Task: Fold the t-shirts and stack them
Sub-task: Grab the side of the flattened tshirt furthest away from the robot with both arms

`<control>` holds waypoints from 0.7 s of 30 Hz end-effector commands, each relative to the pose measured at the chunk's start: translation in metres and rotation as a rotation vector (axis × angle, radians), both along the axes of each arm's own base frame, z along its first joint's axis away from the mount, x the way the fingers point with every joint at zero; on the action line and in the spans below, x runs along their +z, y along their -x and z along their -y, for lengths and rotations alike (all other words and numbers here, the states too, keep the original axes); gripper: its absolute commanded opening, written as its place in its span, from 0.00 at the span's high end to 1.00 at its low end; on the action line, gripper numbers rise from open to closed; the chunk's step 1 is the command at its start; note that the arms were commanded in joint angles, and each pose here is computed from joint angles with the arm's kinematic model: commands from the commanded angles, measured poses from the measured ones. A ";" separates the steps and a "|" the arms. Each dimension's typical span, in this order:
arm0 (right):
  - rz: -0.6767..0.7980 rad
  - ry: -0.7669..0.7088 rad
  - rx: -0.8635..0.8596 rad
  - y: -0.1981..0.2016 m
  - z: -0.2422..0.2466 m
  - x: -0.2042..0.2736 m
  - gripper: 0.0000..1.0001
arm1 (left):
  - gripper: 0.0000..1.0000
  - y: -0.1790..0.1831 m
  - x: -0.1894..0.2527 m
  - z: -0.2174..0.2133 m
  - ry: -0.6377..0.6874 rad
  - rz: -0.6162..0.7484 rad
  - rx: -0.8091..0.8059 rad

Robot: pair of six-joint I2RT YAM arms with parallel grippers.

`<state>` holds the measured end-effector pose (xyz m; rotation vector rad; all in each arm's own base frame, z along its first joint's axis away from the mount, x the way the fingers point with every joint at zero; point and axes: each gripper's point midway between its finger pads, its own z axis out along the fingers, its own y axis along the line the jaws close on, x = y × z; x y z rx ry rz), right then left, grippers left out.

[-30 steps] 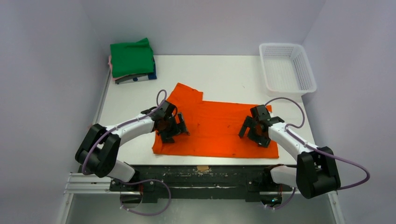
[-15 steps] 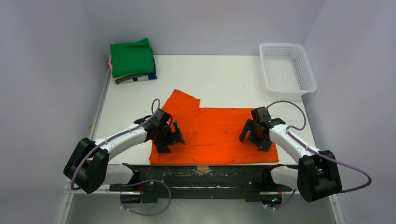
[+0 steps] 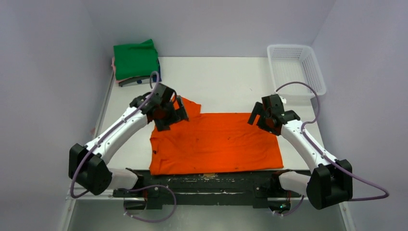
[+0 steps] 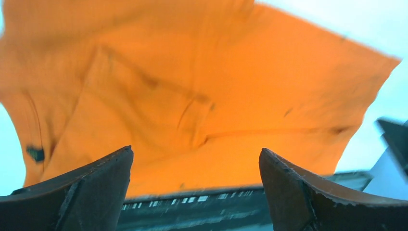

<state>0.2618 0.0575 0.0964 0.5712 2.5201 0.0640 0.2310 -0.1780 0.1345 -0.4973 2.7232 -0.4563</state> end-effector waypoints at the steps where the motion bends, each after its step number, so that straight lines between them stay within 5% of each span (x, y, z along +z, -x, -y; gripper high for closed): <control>1: 0.118 0.038 -0.016 -0.031 0.008 0.027 0.01 | 0.00 -0.083 0.023 -0.024 -0.083 0.109 0.069; 11: 0.126 0.095 -0.015 -0.063 0.020 0.025 0.01 | 0.04 -0.244 -0.026 -0.047 -0.208 0.056 0.128; 21: 0.076 0.084 -0.019 -0.066 0.028 0.010 0.02 | 0.05 -0.289 -0.079 -0.018 0.032 0.013 0.124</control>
